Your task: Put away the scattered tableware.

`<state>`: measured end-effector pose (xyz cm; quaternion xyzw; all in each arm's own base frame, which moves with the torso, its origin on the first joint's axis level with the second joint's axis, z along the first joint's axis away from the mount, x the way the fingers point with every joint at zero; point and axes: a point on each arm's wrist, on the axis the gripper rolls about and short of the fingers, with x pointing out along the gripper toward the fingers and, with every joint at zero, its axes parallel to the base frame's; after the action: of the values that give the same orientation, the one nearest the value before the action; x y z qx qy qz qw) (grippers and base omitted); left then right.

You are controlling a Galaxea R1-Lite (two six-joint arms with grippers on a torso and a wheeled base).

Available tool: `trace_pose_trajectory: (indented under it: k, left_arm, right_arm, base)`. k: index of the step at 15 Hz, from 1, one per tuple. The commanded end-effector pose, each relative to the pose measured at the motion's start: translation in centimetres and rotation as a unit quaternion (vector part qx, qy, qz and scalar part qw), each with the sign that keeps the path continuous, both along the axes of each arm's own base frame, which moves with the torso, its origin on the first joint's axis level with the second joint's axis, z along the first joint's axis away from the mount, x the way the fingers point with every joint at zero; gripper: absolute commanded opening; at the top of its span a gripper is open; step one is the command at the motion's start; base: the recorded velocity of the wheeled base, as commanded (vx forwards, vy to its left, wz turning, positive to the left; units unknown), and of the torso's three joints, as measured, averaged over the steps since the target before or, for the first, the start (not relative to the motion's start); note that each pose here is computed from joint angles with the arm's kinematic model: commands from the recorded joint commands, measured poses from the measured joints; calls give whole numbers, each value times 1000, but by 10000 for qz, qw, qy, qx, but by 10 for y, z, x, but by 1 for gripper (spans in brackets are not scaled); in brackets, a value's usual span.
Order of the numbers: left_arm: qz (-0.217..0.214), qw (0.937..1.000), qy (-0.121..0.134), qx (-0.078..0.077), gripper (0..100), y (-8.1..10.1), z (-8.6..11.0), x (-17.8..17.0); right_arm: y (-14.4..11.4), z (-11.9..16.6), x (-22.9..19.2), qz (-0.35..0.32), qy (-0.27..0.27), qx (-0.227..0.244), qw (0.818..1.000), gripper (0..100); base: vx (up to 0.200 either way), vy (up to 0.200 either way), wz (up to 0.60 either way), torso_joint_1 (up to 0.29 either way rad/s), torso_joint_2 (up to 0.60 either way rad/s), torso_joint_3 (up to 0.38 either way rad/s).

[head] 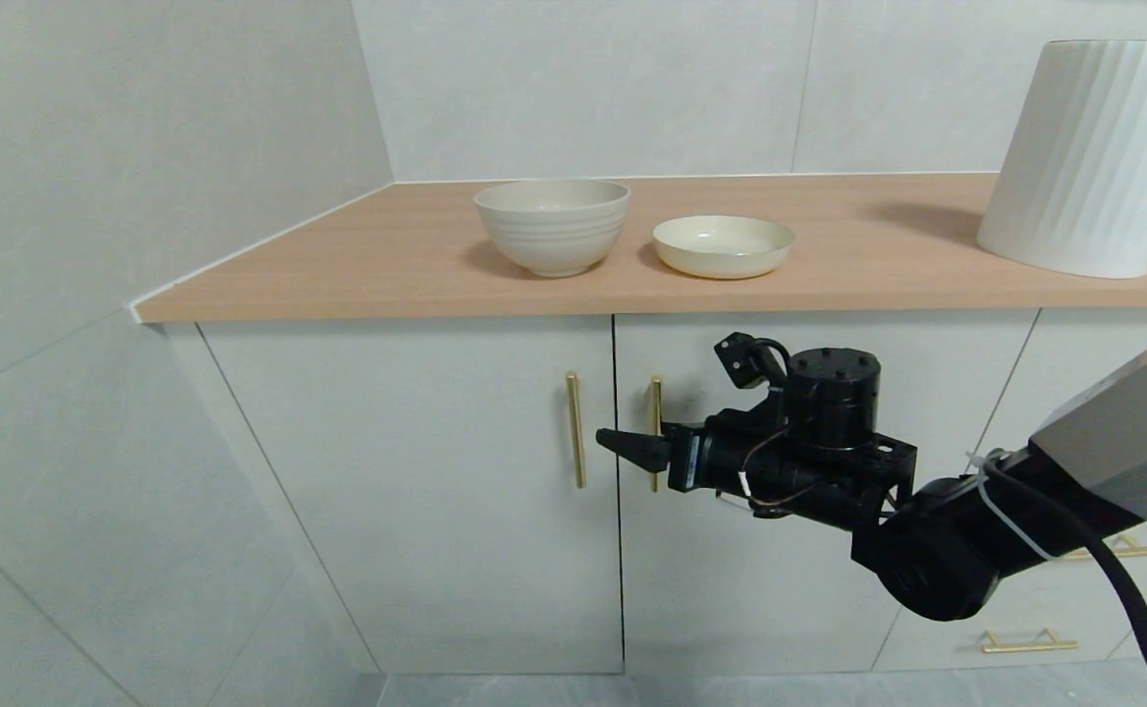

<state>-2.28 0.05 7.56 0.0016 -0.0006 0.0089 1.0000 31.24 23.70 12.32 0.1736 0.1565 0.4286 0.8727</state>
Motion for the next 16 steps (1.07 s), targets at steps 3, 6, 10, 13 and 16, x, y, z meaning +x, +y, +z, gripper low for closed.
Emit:
trace_pose_trajectory:
  k: [3, 6, 10, 13, 16]
  left_arm:
    - [3, 10000, 14, -1, 100, 0, 0, 0]
    - [3, 10000, 6, -1, 100, 0, 0, 0]
    - [3, 10000, 6, -1, 100, 0, 0, 0]
    - [3, 10000, 6, -1, 100, 0, 0, 0]
    - [3, 10000, 6, -1, 100, 0, 0, 0]
  right_arm:
    - [1, -2, -12, 165, 74, -49, 9998, 100]
    - [2, -1, -18, 294, -49, 64, 9995, 100]
    - [0, 2, -24, 355, -71, 86, 9993, 100]
    - [3, 0, -25, 412, -25, 91, 9991, 100]
    - [2, 0, -27, 408, 58, 155, 9990, 100]
  base:
    - [0, 0, 0, 0, 0, 0]
    - [0, 0, 0, 0, 0, 0]
    - [0, 0, 0, 0, 0, 0]
    - [0, 0, 0, 0, 0, 0]
    - [0, 0, 0, 0, 0, 0]
